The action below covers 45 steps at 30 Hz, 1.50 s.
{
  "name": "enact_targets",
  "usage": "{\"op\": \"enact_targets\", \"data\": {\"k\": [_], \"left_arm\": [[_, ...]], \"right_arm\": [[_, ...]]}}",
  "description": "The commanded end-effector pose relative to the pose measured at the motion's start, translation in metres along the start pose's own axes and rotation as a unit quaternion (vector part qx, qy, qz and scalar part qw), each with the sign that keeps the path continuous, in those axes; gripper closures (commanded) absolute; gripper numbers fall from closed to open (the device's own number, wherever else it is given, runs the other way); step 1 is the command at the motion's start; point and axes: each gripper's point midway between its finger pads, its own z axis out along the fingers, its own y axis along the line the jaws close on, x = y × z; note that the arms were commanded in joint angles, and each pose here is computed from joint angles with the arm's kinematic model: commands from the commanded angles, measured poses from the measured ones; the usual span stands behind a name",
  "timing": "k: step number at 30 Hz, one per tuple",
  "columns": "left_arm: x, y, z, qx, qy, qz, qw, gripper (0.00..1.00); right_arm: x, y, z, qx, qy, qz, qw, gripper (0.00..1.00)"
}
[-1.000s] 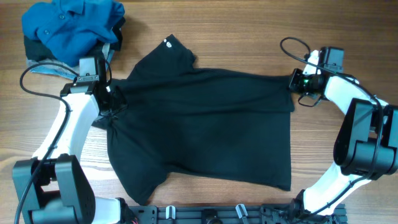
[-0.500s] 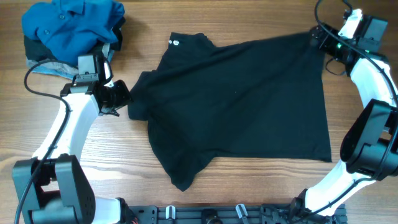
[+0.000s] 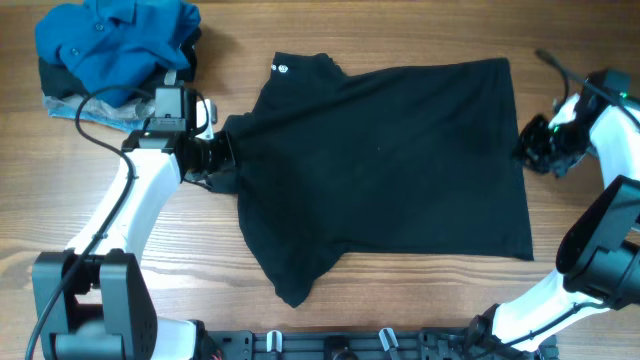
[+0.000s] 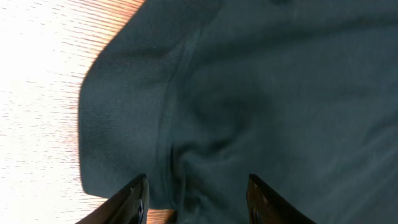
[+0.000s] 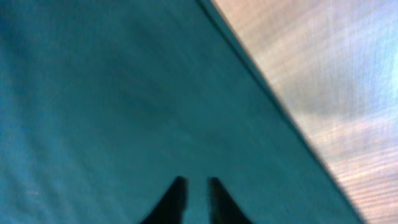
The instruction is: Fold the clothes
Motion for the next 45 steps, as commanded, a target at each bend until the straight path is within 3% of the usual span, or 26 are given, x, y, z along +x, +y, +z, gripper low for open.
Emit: {"op": "enact_targets", "data": {"k": [1, 6, 11, 19, 20, 23, 28, 32, 38, 40, 45], "left_arm": [[-0.009, -0.005, -0.008, 0.005, -0.017, 0.017, 1.0, 0.5], [-0.009, -0.005, -0.008, 0.003, -0.018, 0.017, 1.0, 0.49], [-0.011, -0.006, -0.008, 0.005, -0.021, 0.018, 1.0, 0.49], [-0.023, -0.01, -0.009, 0.012, -0.045, 0.025, 0.999, 0.45], [-0.028, -0.012, -0.009, 0.016, -0.057, 0.032, 0.998, 0.43], [-0.04, -0.024, -0.01, 0.034, -0.083, 0.066, 0.994, 0.39], [-0.038, -0.052, -0.001, 0.076, -0.082, 0.094, 0.989, 0.36], [-0.005, -0.085, 0.013, 0.13, -0.023, 0.144, 0.981, 0.5], [0.043, -0.098, 0.064, 0.119, 0.063, 0.184, 0.974, 0.8], [0.046, -0.09, 0.086, 0.092, 0.069, 0.185, 0.976, 0.96], [0.027, -0.041, 0.124, -0.029, 0.037, 0.095, 0.994, 0.96]], "right_arm": [[0.044, -0.033, 0.028, 0.059, 0.053, 0.043, 0.996, 0.93], [0.083, -0.069, 0.06, 0.114, 0.078, 0.119, 0.983, 0.96], [0.07, -0.133, 0.048, 0.21, 0.022, 0.207, 0.955, 0.96], [0.069, -0.192, 0.022, 0.2, 0.024, 0.318, 0.926, 0.96], [0.065, -0.193, 0.019, 0.188, 0.022, 0.316, 0.93, 0.92], [0.045, -0.168, 0.014, 0.106, 0.018, 0.254, 0.961, 0.61], [0.016, -0.124, -0.019, 0.003, -0.031, 0.188, 0.982, 0.5], [0.001, -0.099, -0.065, -0.048, -0.103, 0.152, 0.982, 0.43], [0.002, -0.083, -0.1, -0.076, -0.157, 0.13, 0.976, 0.42], [0.003, -0.074, -0.101, -0.099, -0.153, 0.126, 0.975, 0.42], [0.008, -0.057, -0.098, -0.115, -0.139, 0.085, 0.98, 0.42]]}}
